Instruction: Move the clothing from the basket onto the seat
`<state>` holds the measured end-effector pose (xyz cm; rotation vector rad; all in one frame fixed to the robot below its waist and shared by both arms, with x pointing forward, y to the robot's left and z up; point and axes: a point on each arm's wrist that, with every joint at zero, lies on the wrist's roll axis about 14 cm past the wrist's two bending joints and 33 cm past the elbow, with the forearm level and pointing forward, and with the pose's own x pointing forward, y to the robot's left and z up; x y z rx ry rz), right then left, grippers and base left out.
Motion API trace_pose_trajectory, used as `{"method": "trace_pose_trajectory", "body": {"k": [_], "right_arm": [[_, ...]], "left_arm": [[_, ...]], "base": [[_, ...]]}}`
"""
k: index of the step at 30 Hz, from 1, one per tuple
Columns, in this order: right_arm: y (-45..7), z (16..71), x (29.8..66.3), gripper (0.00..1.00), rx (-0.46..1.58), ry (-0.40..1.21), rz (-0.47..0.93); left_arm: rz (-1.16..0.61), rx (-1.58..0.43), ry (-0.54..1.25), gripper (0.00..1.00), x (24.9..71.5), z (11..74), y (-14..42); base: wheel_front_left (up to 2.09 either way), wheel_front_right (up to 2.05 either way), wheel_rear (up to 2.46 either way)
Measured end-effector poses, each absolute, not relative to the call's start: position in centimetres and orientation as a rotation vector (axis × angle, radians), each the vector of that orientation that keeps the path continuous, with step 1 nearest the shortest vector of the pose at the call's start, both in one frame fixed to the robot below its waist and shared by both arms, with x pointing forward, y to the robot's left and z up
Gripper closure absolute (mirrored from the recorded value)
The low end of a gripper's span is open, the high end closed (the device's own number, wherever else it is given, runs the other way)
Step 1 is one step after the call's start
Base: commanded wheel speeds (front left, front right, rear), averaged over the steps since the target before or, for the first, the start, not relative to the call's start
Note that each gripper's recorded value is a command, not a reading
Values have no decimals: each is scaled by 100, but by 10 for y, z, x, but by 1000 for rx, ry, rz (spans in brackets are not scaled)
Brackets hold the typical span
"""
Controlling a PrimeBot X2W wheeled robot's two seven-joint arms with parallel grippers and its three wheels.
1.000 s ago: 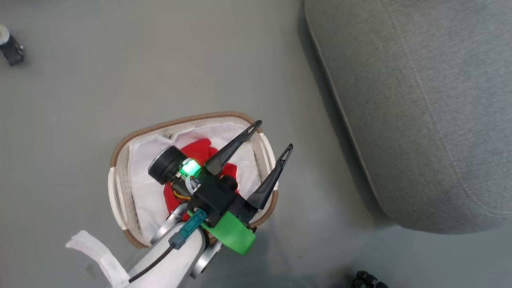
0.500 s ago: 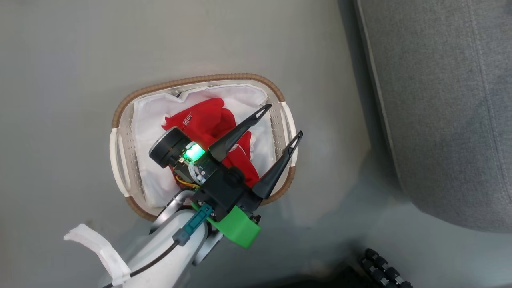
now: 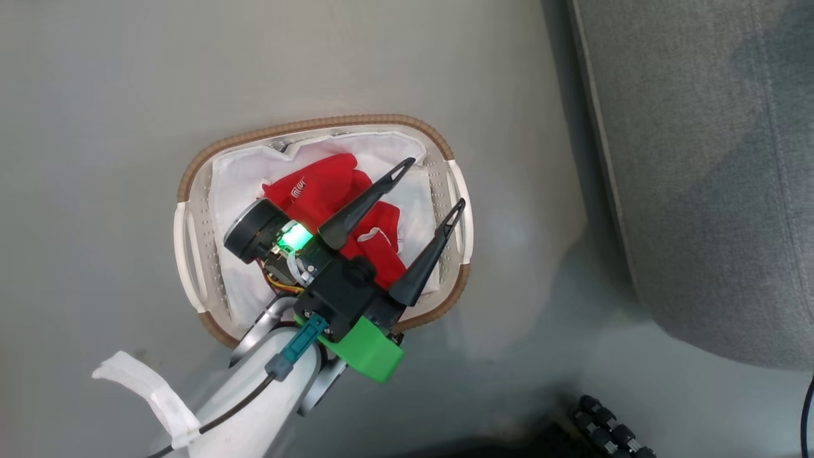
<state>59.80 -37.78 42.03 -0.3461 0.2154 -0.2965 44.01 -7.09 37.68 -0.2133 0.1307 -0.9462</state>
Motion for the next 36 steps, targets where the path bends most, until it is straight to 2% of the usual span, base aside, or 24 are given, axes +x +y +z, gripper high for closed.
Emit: {"method": "trace_pose_trajectory", "body": {"k": [4,15,22,28,36], "right_arm": [[-368,432,592,0,-353,173,-276],[-358,449,543,0,-336,143,-258],[-342,479,530,0,-314,79,-224],[-312,522,531,0,-269,-34,-166],[-259,535,515,0,-157,-93,-72]], "left_arm": [[-940,-214,116,0,442,384,-72],[-915,-236,76,0,440,415,-74],[-852,-227,62,0,442,434,-61],[-746,-212,36,0,445,455,-37],[-536,-192,34,0,438,467,23]], "base": [[0,0,0],[0,0,0],[0,0,0],[0,0,0],[0,0,0]]}}
